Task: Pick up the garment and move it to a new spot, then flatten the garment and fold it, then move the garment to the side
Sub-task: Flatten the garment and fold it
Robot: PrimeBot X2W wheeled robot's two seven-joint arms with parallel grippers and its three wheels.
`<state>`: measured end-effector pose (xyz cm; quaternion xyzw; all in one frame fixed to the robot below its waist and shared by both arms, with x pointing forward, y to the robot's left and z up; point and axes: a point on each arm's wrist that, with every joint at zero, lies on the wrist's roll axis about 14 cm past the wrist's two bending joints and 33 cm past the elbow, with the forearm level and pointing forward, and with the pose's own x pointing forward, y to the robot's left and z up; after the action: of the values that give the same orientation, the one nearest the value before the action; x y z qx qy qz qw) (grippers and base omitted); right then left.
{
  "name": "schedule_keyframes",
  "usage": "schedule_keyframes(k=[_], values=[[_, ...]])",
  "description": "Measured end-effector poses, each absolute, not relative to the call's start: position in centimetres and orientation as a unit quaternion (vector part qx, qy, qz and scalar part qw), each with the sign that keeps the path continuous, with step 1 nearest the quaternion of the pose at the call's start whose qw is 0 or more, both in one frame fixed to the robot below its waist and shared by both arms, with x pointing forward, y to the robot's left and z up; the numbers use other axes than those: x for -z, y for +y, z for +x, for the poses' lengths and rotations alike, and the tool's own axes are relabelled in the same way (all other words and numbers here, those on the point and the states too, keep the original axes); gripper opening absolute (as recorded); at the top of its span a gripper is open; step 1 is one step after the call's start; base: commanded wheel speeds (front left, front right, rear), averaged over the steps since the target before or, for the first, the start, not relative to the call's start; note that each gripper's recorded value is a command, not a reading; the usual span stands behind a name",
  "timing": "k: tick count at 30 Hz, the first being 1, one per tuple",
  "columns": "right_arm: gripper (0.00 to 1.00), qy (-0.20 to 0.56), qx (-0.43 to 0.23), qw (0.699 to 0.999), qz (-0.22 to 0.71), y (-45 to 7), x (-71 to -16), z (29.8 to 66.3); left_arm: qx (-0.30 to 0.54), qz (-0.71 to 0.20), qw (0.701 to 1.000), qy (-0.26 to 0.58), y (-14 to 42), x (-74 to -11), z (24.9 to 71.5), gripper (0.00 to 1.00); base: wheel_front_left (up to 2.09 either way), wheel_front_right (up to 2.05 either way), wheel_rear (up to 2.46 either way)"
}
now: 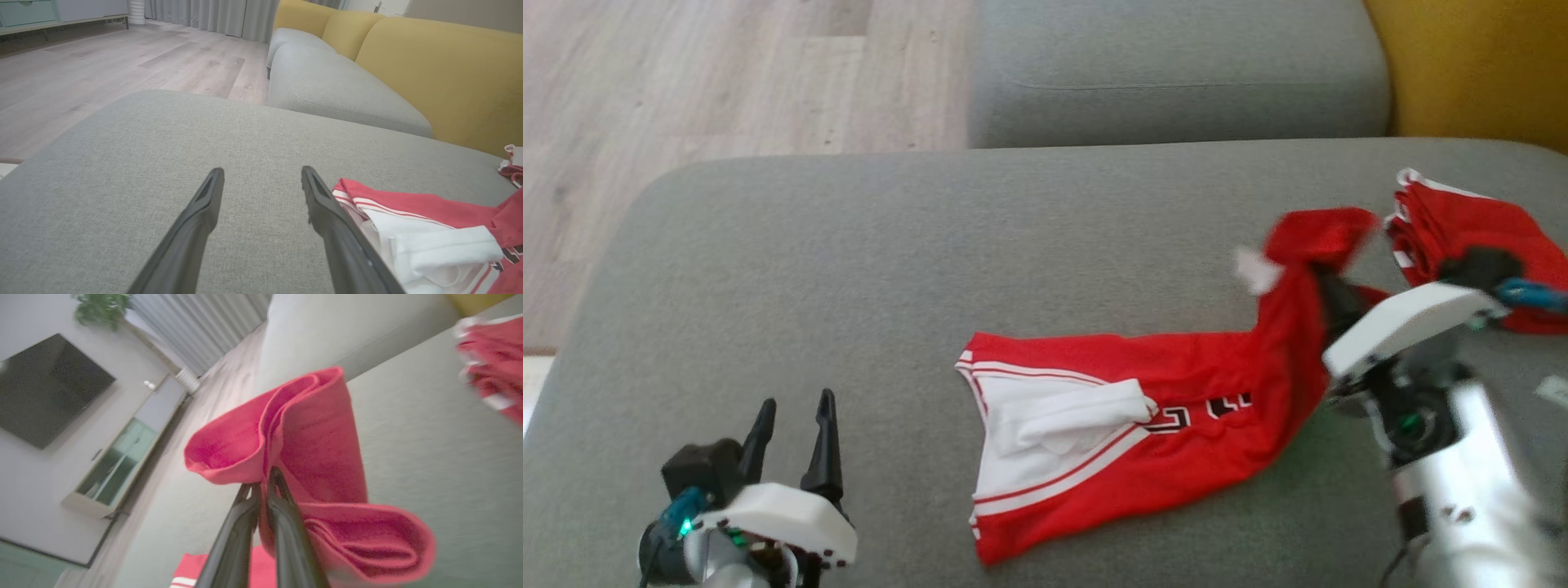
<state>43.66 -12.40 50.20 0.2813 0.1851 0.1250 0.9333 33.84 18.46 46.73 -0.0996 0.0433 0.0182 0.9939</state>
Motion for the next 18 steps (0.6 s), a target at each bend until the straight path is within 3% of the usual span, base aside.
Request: schedule_keyframes(k=[11,18], values=[[0.0,0.23,-0.288,0.869,0.33,0.4,-50.3,39.9,-0.066,-0.105,0.99,0.059,21.1,-45.5,31.3,1.0,0.0,0.0,0.0],[0.0,0.303,-0.329,0.835,0.32,5.9,-45.8,36.7,-0.098,-0.111,0.986,0.071,22.6,-44.5,29.5,1.0,0.0,0.0,0.0]])
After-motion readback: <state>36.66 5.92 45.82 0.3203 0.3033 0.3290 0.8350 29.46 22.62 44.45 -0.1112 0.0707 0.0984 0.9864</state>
